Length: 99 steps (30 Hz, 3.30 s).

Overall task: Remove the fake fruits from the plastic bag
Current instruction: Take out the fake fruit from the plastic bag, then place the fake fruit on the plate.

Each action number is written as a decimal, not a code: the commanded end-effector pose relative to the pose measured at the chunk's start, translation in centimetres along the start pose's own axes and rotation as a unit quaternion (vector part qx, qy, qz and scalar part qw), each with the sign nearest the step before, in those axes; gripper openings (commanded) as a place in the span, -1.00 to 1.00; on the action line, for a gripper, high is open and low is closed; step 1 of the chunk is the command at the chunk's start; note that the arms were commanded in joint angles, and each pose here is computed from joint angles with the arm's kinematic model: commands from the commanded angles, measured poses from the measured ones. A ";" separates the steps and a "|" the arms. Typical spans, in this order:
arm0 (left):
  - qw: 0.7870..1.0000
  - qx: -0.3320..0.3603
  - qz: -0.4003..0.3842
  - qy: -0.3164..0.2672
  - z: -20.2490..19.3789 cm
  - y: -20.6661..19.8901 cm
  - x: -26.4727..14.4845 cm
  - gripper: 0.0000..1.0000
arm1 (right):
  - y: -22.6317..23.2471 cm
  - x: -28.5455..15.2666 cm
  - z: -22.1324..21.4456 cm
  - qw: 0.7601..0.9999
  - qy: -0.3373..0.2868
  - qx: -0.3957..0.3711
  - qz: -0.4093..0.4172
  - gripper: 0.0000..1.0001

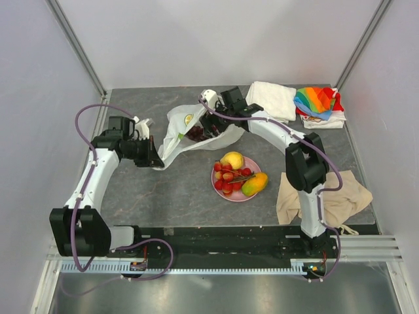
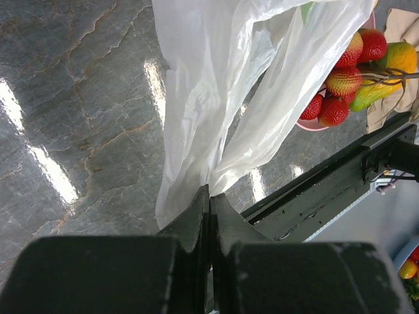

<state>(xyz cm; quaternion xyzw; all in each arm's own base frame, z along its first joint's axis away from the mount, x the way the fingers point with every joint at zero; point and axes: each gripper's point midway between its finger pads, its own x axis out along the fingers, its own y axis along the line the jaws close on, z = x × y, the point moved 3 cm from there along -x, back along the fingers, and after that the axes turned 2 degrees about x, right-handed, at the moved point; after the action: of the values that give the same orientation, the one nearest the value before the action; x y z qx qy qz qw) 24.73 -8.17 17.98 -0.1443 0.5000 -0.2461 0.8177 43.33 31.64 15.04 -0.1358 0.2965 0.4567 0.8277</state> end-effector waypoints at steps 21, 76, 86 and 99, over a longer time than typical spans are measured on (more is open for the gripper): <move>0.999 0.016 0.015 -0.029 3.7 1.0 0.6 -0.97 | -1.8 7.1 3.2 0.998 -0.058 -0.018 0.003 -0.02; 0.969 -0.005 0.098 -0.228 21.7 2.9 -3.0 -0.97 | 7.5 -19.9 18.9 0.951 -0.233 -0.044 0.196 -0.99; 0.968 0.023 0.107 -0.226 22.8 3.5 -2.6 -0.97 | 9.8 -24.3 10.2 0.969 -0.147 -0.077 0.185 -0.99; 0.969 0.036 0.102 -0.221 20.4 2.3 -4.0 -0.97 | 8.8 -20.0 2.5 0.980 -0.029 -0.051 0.191 -0.99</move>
<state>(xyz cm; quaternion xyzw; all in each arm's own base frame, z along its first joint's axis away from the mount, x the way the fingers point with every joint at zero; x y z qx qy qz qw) 43.11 -4.43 26.93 -0.1358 0.3409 -0.1295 0.9212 28.52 24.49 30.91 -0.0851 0.2602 0.6220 0.7336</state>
